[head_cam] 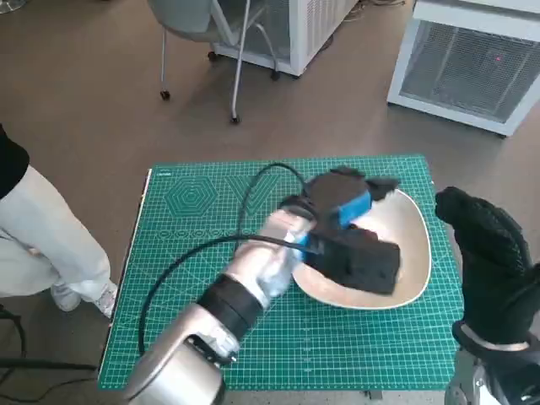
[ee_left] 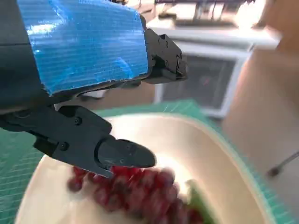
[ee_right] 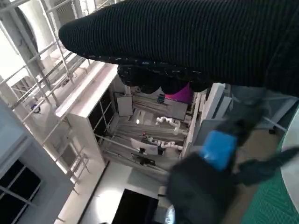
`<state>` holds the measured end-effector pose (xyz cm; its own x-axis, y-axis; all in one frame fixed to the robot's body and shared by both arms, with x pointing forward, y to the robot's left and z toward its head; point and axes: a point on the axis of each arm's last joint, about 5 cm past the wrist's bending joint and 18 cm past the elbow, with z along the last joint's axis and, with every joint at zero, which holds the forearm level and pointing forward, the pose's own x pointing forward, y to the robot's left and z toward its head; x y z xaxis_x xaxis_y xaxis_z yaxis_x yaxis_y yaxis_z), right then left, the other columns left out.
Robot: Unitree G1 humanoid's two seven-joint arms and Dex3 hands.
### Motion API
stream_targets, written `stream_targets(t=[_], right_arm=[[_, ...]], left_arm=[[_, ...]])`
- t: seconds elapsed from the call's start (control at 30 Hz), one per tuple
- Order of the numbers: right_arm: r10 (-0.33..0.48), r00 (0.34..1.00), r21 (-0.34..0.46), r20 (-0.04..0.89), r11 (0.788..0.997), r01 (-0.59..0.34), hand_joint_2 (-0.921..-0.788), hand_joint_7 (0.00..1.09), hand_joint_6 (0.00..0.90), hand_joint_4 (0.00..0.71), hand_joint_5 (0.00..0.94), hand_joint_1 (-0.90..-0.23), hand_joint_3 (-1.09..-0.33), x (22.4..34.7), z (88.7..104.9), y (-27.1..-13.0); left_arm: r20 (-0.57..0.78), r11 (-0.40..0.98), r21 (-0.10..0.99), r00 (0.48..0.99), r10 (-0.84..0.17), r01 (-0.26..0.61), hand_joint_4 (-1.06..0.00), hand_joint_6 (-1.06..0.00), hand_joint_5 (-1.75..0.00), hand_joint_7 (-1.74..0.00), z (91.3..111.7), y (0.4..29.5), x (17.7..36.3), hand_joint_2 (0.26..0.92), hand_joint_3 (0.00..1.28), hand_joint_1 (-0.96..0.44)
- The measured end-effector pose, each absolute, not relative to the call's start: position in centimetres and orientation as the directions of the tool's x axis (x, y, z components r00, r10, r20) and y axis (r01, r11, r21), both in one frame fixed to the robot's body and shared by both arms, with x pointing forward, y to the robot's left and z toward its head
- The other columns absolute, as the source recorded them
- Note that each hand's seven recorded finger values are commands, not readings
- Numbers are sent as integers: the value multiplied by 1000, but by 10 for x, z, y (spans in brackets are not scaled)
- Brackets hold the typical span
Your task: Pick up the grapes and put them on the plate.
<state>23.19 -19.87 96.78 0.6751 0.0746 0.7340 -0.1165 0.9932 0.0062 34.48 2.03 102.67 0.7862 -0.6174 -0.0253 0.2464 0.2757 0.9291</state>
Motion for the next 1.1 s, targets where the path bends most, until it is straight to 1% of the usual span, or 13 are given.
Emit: stream_targets(t=[0.17, 0.27, 0.57, 0.73, 0.83, 0.9, 1.0, 1.1], right_arm=[[81, 678, 1, 730, 993, -119, -921, 606, 74, 452, 5, -513, -557, 233, 967, -197], [81, 680, 5, 729, 992, -124, -921, 604, 74, 453, 5, -512, -557, 234, 967, -195], [82, 679, 11, 729, 991, -132, -921, 597, 77, 455, 6, -516, -554, 235, 967, -193], [84, 676, 12, 732, 991, -136, -921, 594, 81, 456, 6, -522, -552, 236, 968, -192], [83, 676, 13, 732, 991, -135, -921, 592, 82, 456, 6, -523, -551, 236, 968, -192], [82, 676, 13, 733, 991, -135, -921, 591, 83, 456, 6, -522, -551, 236, 968, -192], [82, 675, 13, 733, 991, -134, -921, 588, 84, 457, 6, -519, -551, 236, 969, -191], [83, 672, 13, 736, 991, -136, -921, 585, 84, 458, 6, -516, -551, 237, 970, -191]], left_arm=[[-40, 383, 848, 765, -642, 366, -161, -255, -1, -7, 1032, 33, 349, 921, 384, -713], [-28, 440, 807, 769, -639, 395, -158, -254, 0, -6, 1031, 40, 351, 921, 424, -721], [69, 562, 751, 805, -589, 347, -167, -265, -5, -10, 1020, 66, 350, 921, 467, -728], [260, 715, 648, 807, -530, 261, -165, -270, -4, -11, 1011, 93, 344, 921, 495, -686], [366, 776, 600, 795, -484, 196, -145, -252, -1, -4, 1002, 110, 339, 921, 499, -651], [414, 805, 567, 785, -460, 173, -134, -242, 0, -2, 994, 121, 336, 921, 498, -633], [455, 850, 492, 777, -434, 187, -123, -233, -1, -2, 982, 137, 331, 921, 475, -603], [458, 886, 396, 785, -418, 241, -122, -239, -3, -7, 973, 150, 327, 921, 438, -575]])
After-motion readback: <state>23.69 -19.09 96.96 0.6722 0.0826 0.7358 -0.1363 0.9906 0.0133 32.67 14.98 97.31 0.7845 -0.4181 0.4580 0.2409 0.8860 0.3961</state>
